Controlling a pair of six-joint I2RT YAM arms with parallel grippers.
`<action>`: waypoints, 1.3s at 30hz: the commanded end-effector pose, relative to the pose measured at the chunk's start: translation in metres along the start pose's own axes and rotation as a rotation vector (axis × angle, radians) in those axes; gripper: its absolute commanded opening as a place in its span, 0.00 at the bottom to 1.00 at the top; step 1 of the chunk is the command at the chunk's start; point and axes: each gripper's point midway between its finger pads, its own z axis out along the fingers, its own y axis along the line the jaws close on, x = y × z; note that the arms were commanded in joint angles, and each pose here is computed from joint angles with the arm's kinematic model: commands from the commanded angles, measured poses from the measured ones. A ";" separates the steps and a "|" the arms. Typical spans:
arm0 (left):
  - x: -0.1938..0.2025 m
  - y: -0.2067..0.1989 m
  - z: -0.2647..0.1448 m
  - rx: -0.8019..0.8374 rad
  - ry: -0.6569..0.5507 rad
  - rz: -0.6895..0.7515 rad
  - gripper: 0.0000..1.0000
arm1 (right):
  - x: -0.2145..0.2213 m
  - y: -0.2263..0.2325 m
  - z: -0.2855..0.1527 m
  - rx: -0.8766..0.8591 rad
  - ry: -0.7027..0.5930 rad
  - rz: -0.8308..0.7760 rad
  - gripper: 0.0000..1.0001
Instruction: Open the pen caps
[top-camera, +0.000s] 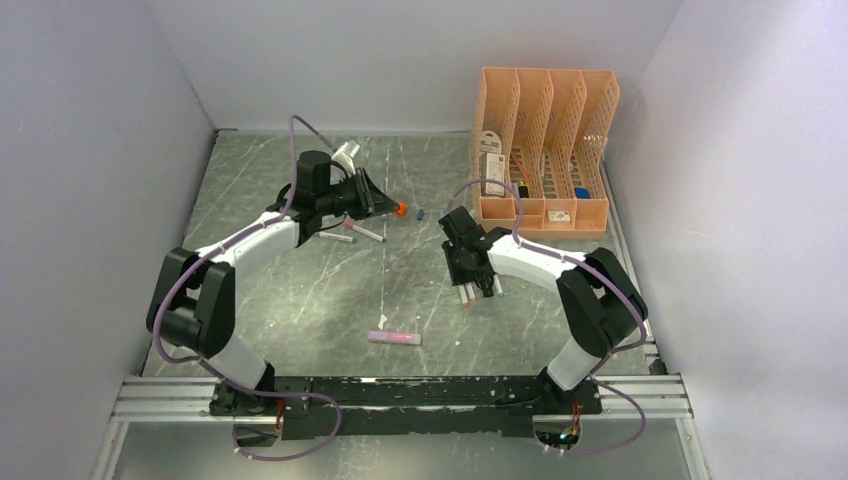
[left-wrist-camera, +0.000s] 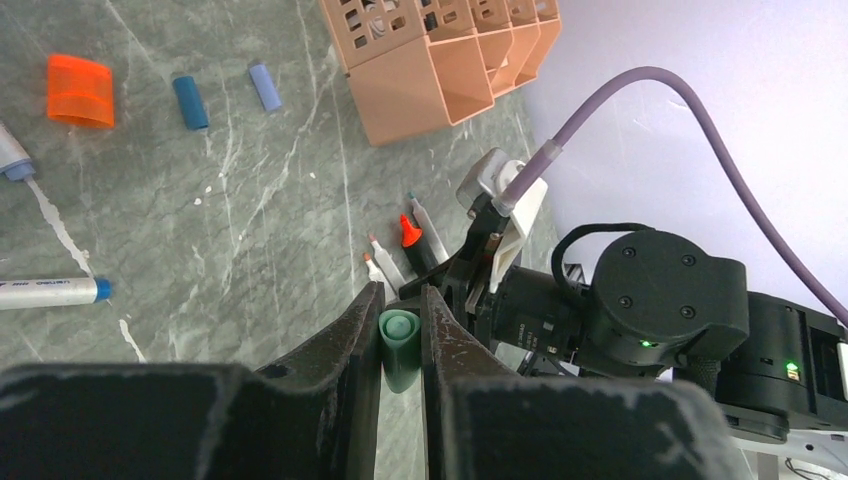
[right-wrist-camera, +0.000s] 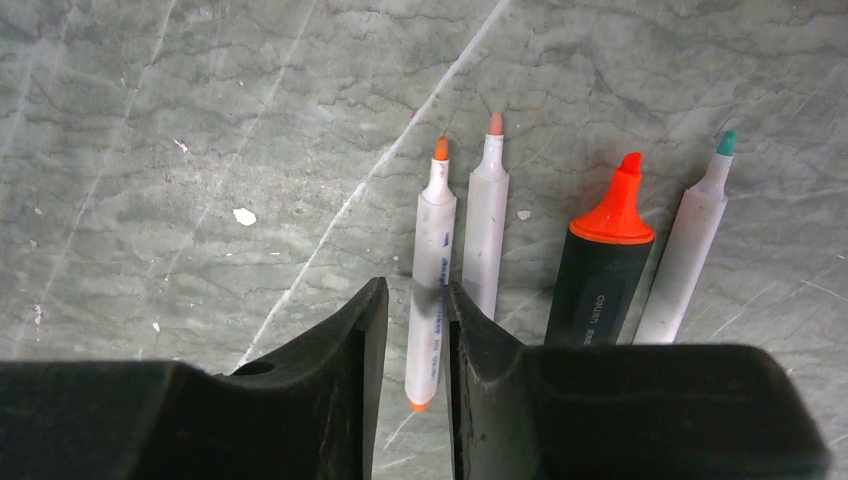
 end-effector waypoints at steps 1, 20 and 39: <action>-0.002 0.004 0.008 -0.005 0.003 0.016 0.22 | -0.012 -0.001 -0.006 0.009 -0.033 0.001 0.26; -0.017 0.110 0.131 -0.335 0.097 0.081 0.29 | -0.023 -0.008 -0.074 -0.011 -0.147 0.044 0.43; -0.010 0.138 0.142 -0.404 0.127 0.110 0.56 | -0.012 -0.004 -0.069 -0.047 -0.133 0.051 0.44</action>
